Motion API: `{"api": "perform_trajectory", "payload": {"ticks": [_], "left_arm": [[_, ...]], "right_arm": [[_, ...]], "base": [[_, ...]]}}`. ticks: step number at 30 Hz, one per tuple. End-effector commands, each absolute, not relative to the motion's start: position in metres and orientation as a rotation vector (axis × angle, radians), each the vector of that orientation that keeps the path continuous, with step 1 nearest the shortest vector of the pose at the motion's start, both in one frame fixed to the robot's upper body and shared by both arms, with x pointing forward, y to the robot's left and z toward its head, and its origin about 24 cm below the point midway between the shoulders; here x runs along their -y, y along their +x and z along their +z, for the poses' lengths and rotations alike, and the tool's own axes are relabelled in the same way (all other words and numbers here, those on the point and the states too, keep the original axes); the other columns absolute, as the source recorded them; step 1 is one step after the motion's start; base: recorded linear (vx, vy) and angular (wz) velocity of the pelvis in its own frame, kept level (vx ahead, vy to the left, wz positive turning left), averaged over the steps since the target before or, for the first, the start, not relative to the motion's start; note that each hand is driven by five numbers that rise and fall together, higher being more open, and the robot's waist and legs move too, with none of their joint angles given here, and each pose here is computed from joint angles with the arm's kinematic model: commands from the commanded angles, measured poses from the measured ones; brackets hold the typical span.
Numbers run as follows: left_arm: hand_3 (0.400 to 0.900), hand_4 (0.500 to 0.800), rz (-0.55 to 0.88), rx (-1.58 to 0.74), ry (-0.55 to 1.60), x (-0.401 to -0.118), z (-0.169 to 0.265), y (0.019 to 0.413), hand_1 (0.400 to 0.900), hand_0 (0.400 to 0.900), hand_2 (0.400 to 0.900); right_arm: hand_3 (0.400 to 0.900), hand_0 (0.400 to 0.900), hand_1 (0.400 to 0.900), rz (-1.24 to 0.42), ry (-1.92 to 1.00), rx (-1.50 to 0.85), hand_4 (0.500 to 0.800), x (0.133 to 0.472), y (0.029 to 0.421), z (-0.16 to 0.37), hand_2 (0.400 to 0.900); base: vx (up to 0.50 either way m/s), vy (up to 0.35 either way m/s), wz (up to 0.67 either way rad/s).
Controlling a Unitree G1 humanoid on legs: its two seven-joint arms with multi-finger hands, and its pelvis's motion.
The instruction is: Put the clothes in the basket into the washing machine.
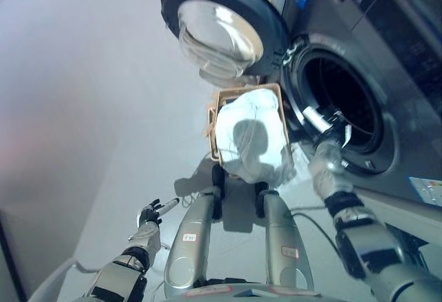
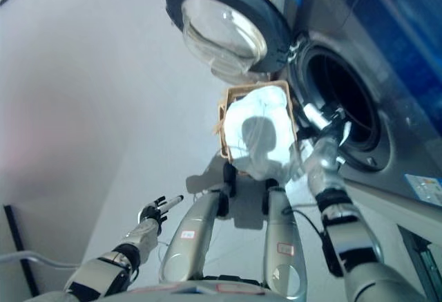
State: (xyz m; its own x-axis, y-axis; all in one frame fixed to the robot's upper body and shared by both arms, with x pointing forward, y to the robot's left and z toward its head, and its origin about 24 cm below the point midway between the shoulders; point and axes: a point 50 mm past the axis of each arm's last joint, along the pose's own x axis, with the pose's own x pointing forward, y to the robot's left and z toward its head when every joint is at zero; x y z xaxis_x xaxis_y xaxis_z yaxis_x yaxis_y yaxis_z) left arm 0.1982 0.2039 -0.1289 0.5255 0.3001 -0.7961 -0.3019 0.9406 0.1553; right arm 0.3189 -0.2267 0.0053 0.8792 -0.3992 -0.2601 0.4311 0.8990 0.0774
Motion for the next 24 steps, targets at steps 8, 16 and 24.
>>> {"api": "perform_trajectory", "payload": {"ticks": [8,16,24], "left_arm": [[0.9,0.8,0.353,-1.116,0.155,-0.227,-0.149,0.142,0.9,0.9,0.9],[0.9,0.8,0.265,-1.208,0.273,-0.232,-0.158,0.115,0.9,0.9,0.9],[0.9,0.8,0.249,-1.306,0.257,-0.229,-0.165,0.086,0.9,0.9,0.9]], "right_arm": [[0.9,0.9,0.9,-0.309,-0.388,-0.726,0.8,0.253,0.219,-0.095,0.9],[0.9,0.9,0.9,-0.383,-0.319,-1.256,0.8,0.259,0.095,-0.155,0.9],[0.9,0.9,0.9,-0.452,-0.218,-1.384,0.8,0.26,0.059,-0.162,0.9]], "base": [[0.043,0.007,-0.03],[0.072,-0.034,-0.04],[0.029,-0.04,-0.02]]}}
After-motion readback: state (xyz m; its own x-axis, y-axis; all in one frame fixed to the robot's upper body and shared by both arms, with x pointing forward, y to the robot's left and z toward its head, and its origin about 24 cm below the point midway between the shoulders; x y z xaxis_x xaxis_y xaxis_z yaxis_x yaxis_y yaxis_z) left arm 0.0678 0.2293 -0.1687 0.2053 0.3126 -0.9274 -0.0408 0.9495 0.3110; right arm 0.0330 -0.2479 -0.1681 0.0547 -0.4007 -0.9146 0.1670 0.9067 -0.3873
